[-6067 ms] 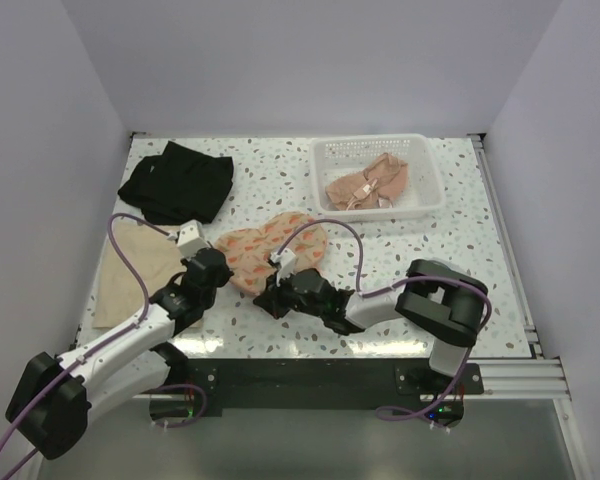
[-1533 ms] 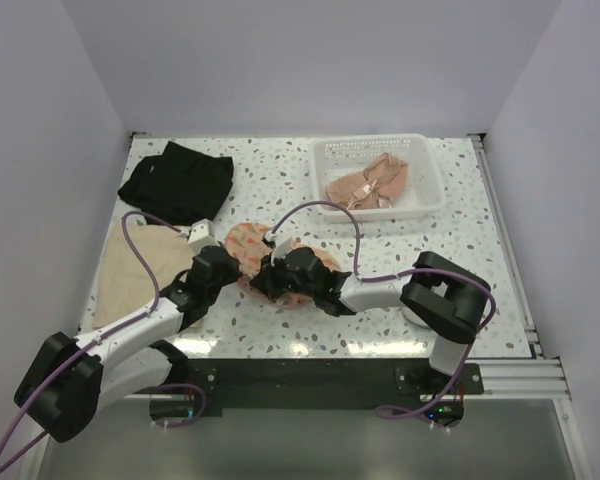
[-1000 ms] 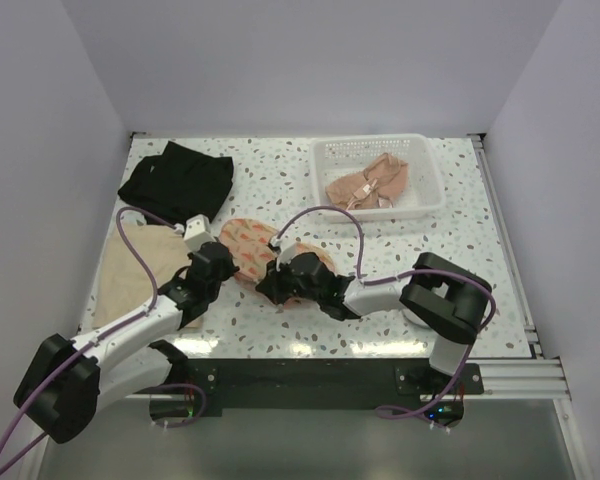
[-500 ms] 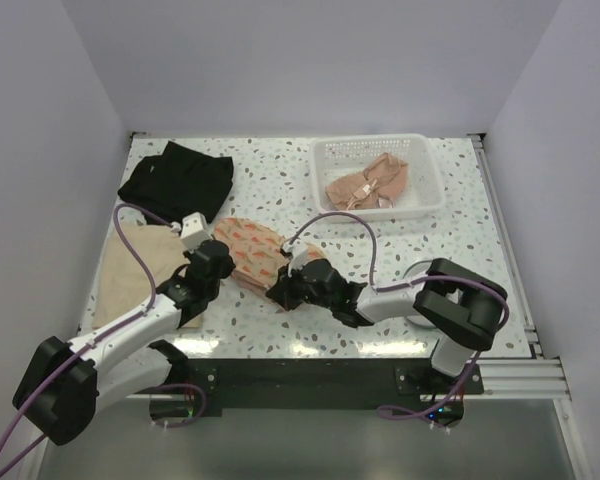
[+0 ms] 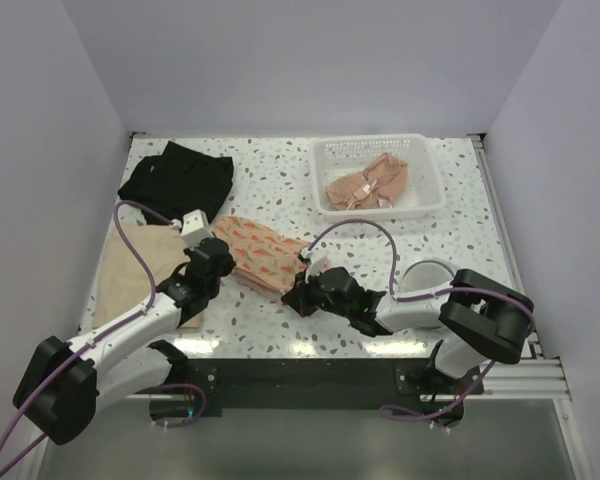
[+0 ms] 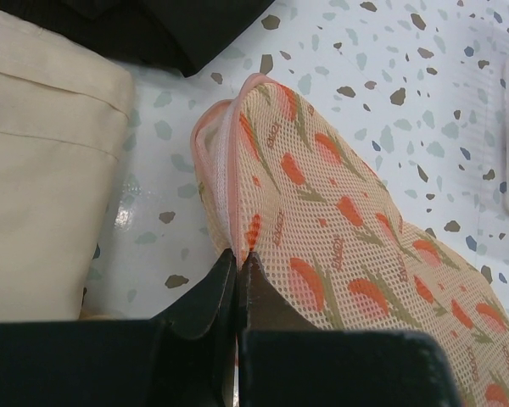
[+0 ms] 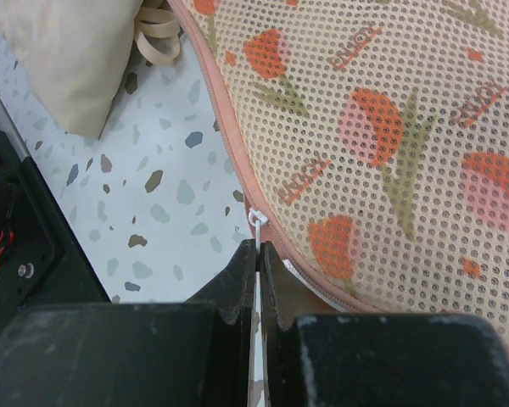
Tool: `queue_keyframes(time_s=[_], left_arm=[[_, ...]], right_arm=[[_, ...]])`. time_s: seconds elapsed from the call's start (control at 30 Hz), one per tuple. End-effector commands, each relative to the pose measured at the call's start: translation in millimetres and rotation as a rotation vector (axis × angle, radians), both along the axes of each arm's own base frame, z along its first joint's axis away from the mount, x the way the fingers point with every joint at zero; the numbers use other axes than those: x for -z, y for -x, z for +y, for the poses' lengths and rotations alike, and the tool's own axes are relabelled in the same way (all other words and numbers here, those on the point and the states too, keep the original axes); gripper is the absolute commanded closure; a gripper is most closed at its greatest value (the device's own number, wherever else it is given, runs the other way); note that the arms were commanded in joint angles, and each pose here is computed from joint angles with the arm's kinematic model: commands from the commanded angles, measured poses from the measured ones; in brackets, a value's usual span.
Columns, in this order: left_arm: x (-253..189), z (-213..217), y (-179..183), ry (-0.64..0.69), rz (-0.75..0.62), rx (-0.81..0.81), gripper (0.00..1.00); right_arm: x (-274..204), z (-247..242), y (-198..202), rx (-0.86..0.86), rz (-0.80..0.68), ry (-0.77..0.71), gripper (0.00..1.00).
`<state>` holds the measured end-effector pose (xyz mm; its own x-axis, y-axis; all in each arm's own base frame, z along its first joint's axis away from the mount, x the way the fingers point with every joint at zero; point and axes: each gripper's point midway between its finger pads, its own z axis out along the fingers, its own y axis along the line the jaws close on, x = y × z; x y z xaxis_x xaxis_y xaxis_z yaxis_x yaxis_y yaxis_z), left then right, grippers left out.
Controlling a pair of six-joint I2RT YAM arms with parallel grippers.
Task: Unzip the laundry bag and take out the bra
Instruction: Unzip the laundry bag at the center of the board.
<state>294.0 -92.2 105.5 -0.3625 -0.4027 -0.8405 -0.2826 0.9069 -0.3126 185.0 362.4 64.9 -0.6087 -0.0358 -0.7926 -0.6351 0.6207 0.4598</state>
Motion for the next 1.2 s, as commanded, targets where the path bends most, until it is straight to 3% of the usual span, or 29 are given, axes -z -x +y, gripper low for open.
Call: queue_keyframes(time_s=[0.0, 0.53, 0.97, 1.17], left_arm=[[-28.3, 1.0, -15.9, 0.006, -0.093, -0.029, 1.0], [-20.8, -26.8, -28.0, 0.031, -0.074, 0.1, 1.0], [-27.0, -73.1, -69.1, 0.021, -0.101, 0.251, 1.0], [-12.0, -78.5, -80.3, -0.006, -0.06, 0.245, 0.84]], right_arm=[[-2.4, -14.0, -1.3, 0.049, -0.005, 0.006, 1.0], [-3.1, -43.3, -2.0, 0.134, -0.024, 0.014, 1.0], [7.6, -26.6, 12.4, 0.043, 0.029, -0.034, 1.0], [10.2, -12.7, 11.4, 0.029, 0.055, -0.076, 1.0]])
